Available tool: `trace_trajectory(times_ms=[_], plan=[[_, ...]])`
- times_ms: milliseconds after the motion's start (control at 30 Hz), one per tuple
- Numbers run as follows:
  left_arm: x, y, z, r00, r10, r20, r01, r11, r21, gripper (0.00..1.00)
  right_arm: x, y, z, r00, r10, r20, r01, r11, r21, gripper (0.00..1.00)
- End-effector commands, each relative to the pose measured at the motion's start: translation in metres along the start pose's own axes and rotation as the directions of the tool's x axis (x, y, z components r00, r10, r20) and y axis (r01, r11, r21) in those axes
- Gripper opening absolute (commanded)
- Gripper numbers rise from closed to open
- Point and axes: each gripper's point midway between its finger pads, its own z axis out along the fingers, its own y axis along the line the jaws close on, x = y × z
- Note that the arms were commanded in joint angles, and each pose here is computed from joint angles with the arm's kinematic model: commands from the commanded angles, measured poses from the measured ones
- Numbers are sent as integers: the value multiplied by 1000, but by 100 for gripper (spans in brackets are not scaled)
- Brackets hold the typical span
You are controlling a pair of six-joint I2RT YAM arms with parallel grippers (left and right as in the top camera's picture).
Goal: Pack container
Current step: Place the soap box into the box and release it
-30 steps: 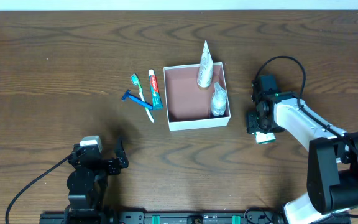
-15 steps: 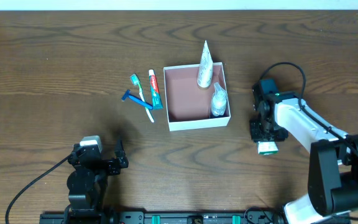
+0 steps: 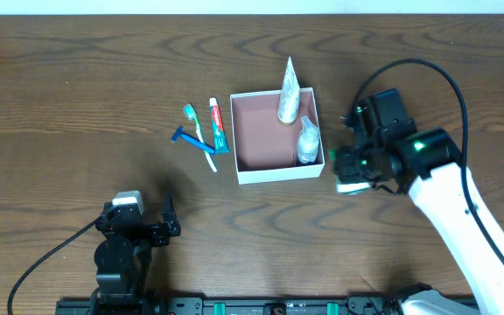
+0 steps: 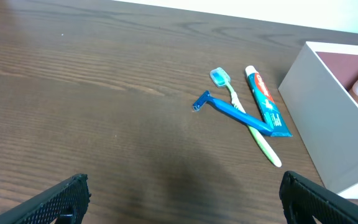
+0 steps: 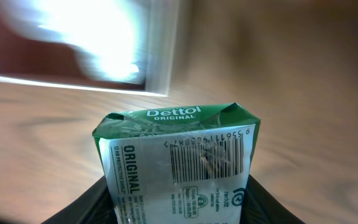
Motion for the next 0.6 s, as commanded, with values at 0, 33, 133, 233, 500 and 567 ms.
trace_trajectory(times_ms=[0,33,133,233,500,567], plan=[[7,2,3,1000,-10,-15,10,1000,-8,98,-8,51,-25,999,1,47,5,992,-123,18],[7,2,3,1000,-10,-15,10,1000,-8,98,-9,61,-28,999,-3,54,11,990,-140,17],[7,2,3,1000,-10,-15,10,1000,-8,98,-16,94,-32,995,-45,92,62,980,-191,17],[7,2,3,1000,-10,-15,10,1000,-8,98,-31,115,-24,988,-66,138,95,972,-216,19],[7,2,3,1000,-9,-15,9,1000,-8,98,-78,128,47,979,-70,193,102,981,-163,24],[7,2,3,1000,-10,-15,10,1000,-8,98,-89,126,63,976,-82,203,110,985,-133,24]])
